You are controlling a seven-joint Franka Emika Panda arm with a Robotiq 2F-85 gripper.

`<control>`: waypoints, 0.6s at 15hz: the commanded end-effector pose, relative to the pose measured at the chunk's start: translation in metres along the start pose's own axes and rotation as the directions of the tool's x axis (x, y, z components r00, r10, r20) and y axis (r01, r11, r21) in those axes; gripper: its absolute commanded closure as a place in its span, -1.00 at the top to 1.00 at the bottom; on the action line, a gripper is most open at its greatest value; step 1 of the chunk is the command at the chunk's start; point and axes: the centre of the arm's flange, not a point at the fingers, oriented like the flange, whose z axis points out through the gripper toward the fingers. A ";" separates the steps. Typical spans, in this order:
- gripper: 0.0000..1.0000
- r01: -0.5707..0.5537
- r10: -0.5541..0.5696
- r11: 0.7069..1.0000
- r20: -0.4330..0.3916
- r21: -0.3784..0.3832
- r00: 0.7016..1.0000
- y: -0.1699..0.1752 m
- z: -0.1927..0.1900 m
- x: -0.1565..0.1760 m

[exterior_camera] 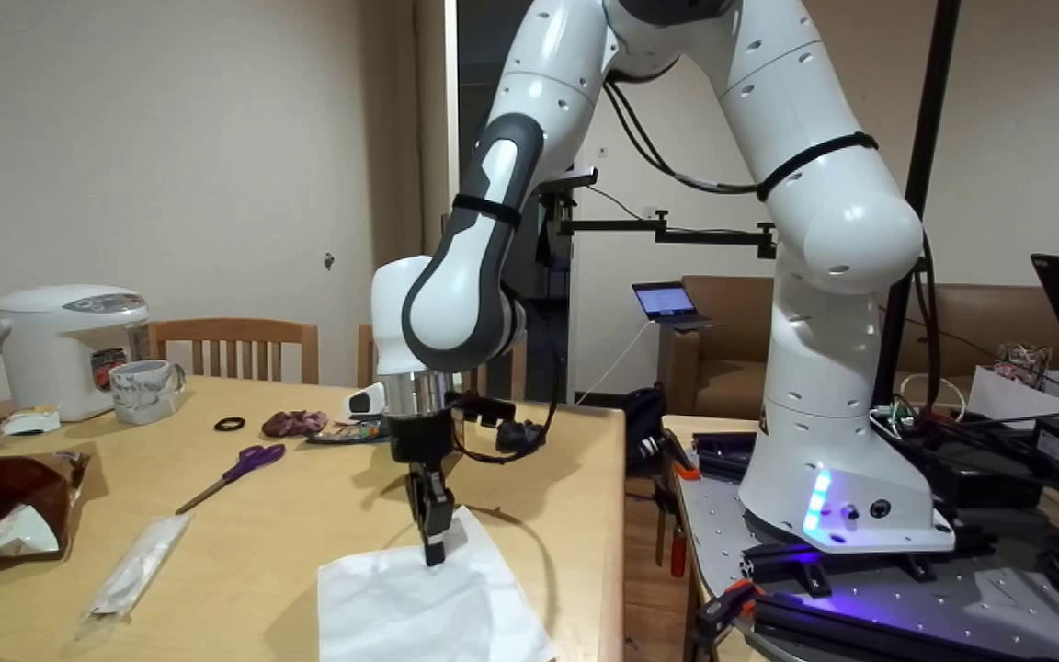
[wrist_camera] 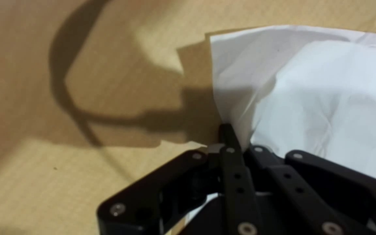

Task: Use the tissue on the table to wipe it

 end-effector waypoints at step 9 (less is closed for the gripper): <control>-1.00 0.091 -0.091 0.996 -0.007 -0.020 0.996 -0.032 0.005 0.033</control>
